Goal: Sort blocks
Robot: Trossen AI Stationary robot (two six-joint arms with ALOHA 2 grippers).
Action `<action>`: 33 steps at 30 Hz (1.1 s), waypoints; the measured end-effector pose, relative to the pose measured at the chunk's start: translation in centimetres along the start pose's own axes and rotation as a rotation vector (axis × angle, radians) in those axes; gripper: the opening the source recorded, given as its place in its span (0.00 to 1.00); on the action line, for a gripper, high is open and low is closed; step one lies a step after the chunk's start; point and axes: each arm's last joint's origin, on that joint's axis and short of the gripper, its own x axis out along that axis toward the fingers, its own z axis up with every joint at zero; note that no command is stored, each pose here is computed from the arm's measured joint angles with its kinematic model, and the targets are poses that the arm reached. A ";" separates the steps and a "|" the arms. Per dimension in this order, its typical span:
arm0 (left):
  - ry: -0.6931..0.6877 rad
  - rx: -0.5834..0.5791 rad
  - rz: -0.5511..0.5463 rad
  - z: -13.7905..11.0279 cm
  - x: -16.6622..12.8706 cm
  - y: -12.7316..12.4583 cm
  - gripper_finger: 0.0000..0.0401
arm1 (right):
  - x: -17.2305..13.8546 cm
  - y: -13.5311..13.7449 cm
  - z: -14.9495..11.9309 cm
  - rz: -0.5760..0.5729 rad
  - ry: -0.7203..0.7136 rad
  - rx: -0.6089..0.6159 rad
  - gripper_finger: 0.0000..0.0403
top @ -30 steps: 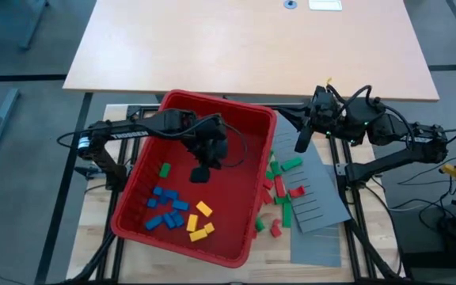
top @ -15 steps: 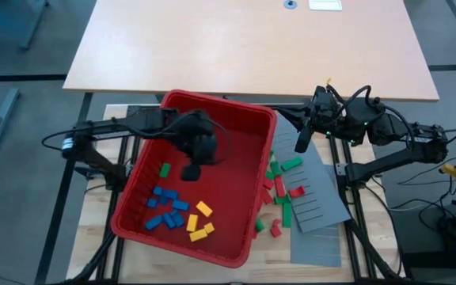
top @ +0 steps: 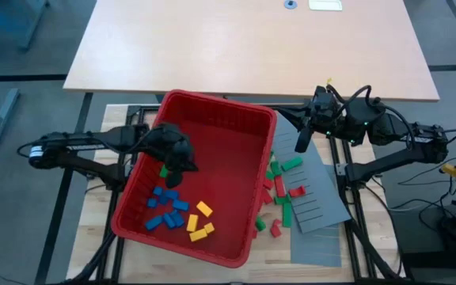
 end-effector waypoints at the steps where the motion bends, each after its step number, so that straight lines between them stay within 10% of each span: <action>1: 0.017 -0.018 0.000 -0.8 0.2 0.1 0.00 | 0.0 0.0 0.0 0.000 0.000 0.000 0.00; 18: 0.311 0.262 -0.174 -8.2 7.1 -2.1 0.03 | 0.0 0.0 0.0 -0.003 0.001 -0.001 0.00; 33: 0.334 0.398 -0.210 -8.3 13.1 -3.9 0.55 | 0.0 -0.1 0.0 -0.027 -0.002 0.000 0.00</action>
